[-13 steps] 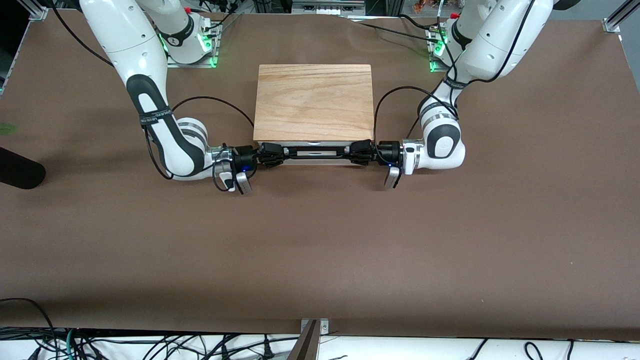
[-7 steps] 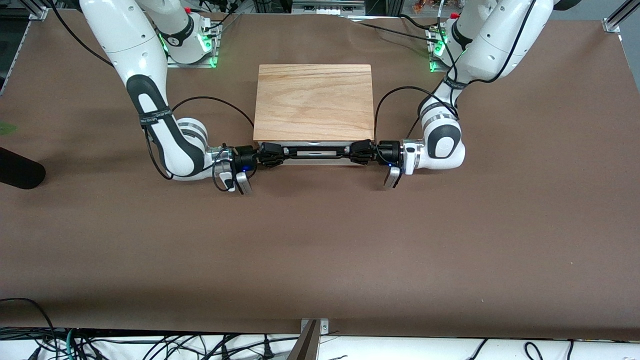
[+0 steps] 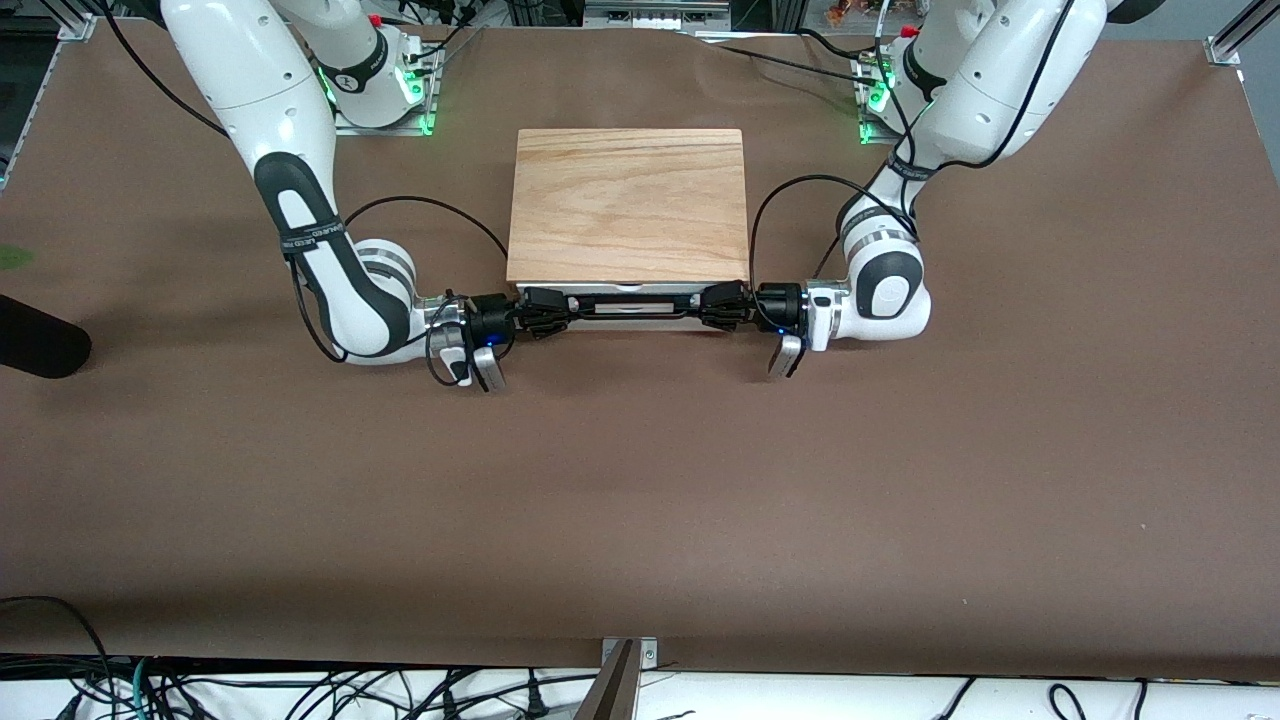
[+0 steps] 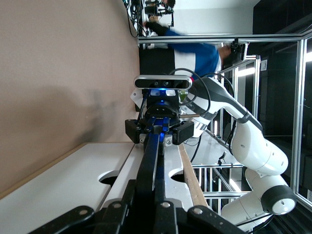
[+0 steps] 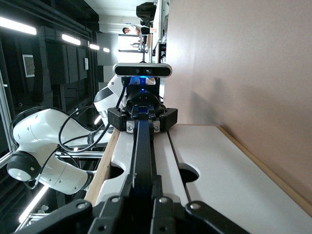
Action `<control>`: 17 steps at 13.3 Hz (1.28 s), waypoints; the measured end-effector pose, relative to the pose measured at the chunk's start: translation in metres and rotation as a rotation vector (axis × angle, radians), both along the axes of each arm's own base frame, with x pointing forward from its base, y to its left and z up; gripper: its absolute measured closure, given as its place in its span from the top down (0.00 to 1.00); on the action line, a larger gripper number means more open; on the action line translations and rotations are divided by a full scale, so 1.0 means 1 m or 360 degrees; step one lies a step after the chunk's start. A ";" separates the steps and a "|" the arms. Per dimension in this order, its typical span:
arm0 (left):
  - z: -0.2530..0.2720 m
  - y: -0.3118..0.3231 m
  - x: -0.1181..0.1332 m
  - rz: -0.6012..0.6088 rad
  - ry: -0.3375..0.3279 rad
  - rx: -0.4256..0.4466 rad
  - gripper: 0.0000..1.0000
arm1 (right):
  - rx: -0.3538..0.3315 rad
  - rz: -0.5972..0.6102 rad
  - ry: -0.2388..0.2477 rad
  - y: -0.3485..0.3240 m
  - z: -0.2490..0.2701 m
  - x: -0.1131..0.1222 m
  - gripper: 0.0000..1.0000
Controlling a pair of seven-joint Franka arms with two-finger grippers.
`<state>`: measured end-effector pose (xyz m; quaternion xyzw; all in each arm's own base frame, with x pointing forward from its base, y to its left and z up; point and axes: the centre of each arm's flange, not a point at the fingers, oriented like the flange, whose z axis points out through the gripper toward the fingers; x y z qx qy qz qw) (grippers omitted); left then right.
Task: Pull top drawer with both arms simultaneously
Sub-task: 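Pull the handle outward with both grippers to open the drawer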
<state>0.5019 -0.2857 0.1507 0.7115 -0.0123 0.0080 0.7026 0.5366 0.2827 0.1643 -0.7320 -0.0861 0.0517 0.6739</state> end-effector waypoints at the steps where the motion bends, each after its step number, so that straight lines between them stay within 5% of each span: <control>1: 0.000 0.000 0.003 0.0003 -0.0003 -0.0006 0.18 | 0.0007 0.0006 0.0002 0.000 0.000 0.004 0.18; 17: -0.008 0.005 0.069 0.0061 -0.0015 -0.0084 0.18 | -0.0016 0.0018 0.0006 0.004 0.006 0.078 0.18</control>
